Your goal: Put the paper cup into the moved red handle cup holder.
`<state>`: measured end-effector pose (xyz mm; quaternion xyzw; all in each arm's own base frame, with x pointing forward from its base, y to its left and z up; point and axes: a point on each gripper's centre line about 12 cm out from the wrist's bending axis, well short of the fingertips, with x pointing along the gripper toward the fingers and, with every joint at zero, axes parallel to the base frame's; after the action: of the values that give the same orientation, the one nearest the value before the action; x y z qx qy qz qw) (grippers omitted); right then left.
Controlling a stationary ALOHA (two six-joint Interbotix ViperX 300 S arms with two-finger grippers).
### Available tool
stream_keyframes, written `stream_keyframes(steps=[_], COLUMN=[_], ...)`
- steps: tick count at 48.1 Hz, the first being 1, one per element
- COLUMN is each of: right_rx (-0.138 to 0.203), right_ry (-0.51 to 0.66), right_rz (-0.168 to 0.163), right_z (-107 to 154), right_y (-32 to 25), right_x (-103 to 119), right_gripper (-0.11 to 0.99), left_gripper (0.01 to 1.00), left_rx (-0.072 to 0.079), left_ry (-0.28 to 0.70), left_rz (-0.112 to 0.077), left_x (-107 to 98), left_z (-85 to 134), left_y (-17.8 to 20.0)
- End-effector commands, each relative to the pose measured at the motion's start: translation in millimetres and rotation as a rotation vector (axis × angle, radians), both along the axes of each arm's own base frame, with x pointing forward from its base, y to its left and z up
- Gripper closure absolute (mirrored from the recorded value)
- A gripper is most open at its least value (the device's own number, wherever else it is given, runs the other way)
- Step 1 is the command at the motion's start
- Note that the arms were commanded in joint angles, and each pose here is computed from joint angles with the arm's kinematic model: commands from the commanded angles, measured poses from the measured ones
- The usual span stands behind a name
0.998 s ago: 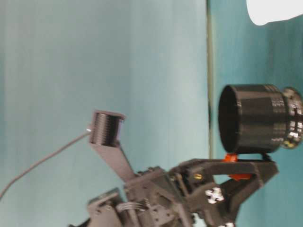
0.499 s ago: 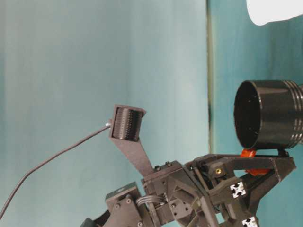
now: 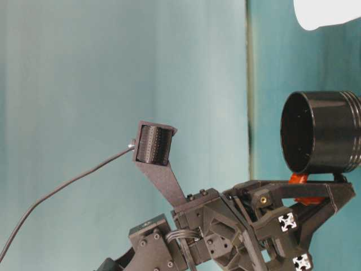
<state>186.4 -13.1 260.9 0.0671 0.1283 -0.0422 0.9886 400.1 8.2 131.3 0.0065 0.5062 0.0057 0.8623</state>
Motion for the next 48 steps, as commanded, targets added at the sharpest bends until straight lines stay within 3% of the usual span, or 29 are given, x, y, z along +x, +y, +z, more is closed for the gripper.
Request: stream_keyframes(steps=[1,35,42,44,48], right_rx=[0.009,0.012,0.012,0.012,0.012], right_ry=[-0.013,-0.013,-0.013,-0.013,-0.015], right_rz=[-0.006,-0.006,-0.006,-0.006,-0.006], right_z=[5.4,5.4,5.4,5.4,5.7], right_y=[-0.7,-0.7,-0.7,-0.7,-0.7], right_x=[2.2,2.3,2.3,2.3,2.0], right_gripper=[0.99,0.99,0.99,0.99,0.99], left_gripper=[0.716,0.715,0.711,0.652,0.387], left_rx=[0.001,0.000,-0.005,-0.006,-0.006], left_ry=[-0.029,-0.011,-0.012,-0.014,-0.022], left_rz=[-0.004,-0.011,-0.001,0.000,0.000], left_x=[3.3,4.5,4.9,5.1,5.8], left_z=[4.4,-2.5,-2.0,-1.9,-1.5], left_y=[-1.8,-4.2,-4.2,-4.2,-4.2])
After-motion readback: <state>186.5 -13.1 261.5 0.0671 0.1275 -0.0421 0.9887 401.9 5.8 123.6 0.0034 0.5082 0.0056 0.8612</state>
